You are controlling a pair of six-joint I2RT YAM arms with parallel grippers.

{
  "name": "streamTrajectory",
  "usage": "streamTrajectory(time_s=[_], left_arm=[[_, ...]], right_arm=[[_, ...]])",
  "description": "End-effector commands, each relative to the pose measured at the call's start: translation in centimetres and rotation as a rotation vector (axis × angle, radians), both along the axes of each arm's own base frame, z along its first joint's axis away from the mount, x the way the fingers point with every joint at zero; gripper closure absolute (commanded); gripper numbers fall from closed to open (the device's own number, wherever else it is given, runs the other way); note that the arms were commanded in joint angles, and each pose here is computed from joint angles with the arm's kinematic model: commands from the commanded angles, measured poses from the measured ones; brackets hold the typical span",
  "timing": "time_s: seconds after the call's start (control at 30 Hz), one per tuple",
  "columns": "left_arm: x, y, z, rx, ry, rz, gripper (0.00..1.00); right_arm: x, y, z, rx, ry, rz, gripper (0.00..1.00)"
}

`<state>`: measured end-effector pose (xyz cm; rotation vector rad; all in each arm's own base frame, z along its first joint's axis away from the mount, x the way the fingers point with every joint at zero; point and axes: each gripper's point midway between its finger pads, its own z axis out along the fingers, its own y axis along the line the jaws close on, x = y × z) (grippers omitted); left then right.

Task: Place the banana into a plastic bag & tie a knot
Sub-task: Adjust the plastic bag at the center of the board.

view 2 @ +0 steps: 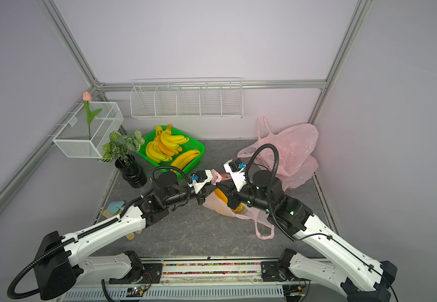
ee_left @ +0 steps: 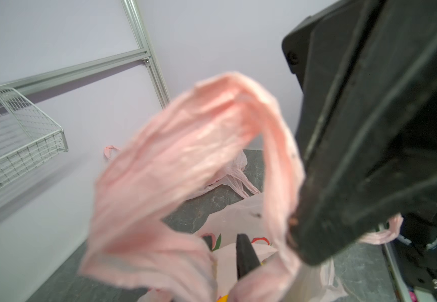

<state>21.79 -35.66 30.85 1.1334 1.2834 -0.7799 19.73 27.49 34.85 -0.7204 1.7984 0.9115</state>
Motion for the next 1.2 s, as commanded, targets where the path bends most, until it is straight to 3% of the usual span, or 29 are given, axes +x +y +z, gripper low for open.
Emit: streamTrajectory(time_s=[0.0, 0.03, 0.1, 0.3, 0.37, 0.43, 0.6, 0.73, 0.93, 1.17], left_arm=[[0.7, 0.6, -0.5, 0.000, 0.002, 0.044, 0.93], [0.8, 0.7, -0.4, -0.006, 0.004, 0.056, 1.00], [1.4, 1.1, -0.4, -0.021, 0.016, 0.096, 1.00], [3.3, 2.9, 0.5, -0.075, 0.042, 0.258, 1.00], [3.7, 3.6, 0.7, -0.095, 0.054, 0.301, 1.00], [3.7, 4.0, 1.1, -0.113, 0.063, 0.319, 1.00], [4.0, 4.9, 1.5, -0.126, 0.072, 0.362, 1.00], [4.2, 5.4, 1.7, -0.123, 0.062, 0.392, 1.00], [4.6, 5.7, 1.6, -0.091, 0.046, 0.421, 1.00], [5.0, 6.3, 1.6, -0.085, 0.038, 0.456, 1.00]], right_arm=[[0.1, 0.3, 0.9, 0.062, 0.000, 0.003, 0.94], [0.3, 0.3, 0.8, 0.059, 0.001, 0.000, 0.94], [0.5, 0.2, 0.7, 0.045, -0.002, -0.013, 0.93], [0.7, -3.3, -1.5, -0.110, -0.024, -0.132, 0.40], [0.4, -5.3, -3.2, -0.194, 0.006, -0.184, 0.28], [-0.2, -7.0, -5.3, -0.276, 0.051, -0.219, 0.24], [-3.1, -8.9, -11.2, -0.443, 0.195, -0.224, 0.21], [-4.7, -9.6, -14.5, -0.555, 0.235, -0.246, 0.20], [-6.1, -10.6, -16.1, -0.720, 0.222, -0.259, 0.18], [-7.8, -10.1, -16.5, -0.799, 0.228, -0.202, 0.18]])
